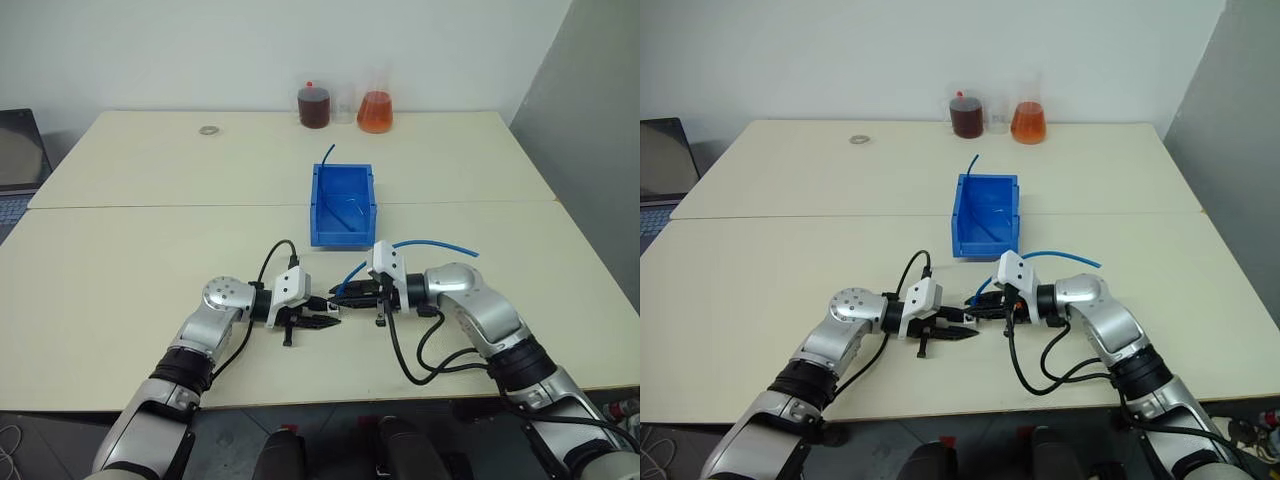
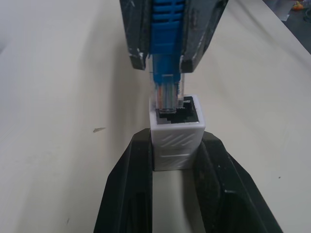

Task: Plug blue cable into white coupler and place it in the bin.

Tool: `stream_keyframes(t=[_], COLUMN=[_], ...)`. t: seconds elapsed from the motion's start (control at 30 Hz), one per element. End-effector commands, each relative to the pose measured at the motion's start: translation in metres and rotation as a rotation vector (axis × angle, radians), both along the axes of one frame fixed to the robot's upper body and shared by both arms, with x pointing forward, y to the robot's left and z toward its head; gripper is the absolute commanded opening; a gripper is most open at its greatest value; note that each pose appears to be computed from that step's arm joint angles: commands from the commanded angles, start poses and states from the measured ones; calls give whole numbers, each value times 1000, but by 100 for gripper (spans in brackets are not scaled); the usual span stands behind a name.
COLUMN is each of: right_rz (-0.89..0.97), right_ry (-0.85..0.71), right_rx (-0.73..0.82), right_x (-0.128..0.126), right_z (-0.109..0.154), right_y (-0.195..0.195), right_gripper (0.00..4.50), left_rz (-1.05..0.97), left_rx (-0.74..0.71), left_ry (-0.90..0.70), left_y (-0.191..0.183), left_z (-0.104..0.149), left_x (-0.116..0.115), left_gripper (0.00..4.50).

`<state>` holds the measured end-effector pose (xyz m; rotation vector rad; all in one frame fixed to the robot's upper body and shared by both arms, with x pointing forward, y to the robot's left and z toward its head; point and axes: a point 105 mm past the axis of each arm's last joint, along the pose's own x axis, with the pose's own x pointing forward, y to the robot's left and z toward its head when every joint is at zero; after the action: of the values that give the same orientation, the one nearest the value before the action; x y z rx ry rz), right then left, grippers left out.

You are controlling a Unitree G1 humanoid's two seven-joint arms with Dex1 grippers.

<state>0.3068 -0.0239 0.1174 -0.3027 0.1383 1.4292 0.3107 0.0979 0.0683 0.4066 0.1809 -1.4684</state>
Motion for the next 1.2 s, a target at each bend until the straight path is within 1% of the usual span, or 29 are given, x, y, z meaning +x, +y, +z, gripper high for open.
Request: stream_keyframes(t=[0.03,0.3,0.87,1.2], right_rz=[-7,30,46,41], right_ry=[-2,31,56,74], right_rx=[-34,-39,-58,-76], right_x=[3,-5,-9,-10], right_z=[-6,-8,-19,-22], right_y=[-3,-1,6,-2], right_gripper=[19,19,19,19], left_rz=[-4,2,22,36], left_rx=[-17,-17,-19,-16], left_ry=[-19,-21,-21,-21], left_y=[0,0,3,5], left_z=[6,7,8,8], left_x=[-1,0,0,2], left_gripper=[82,82,82,82])
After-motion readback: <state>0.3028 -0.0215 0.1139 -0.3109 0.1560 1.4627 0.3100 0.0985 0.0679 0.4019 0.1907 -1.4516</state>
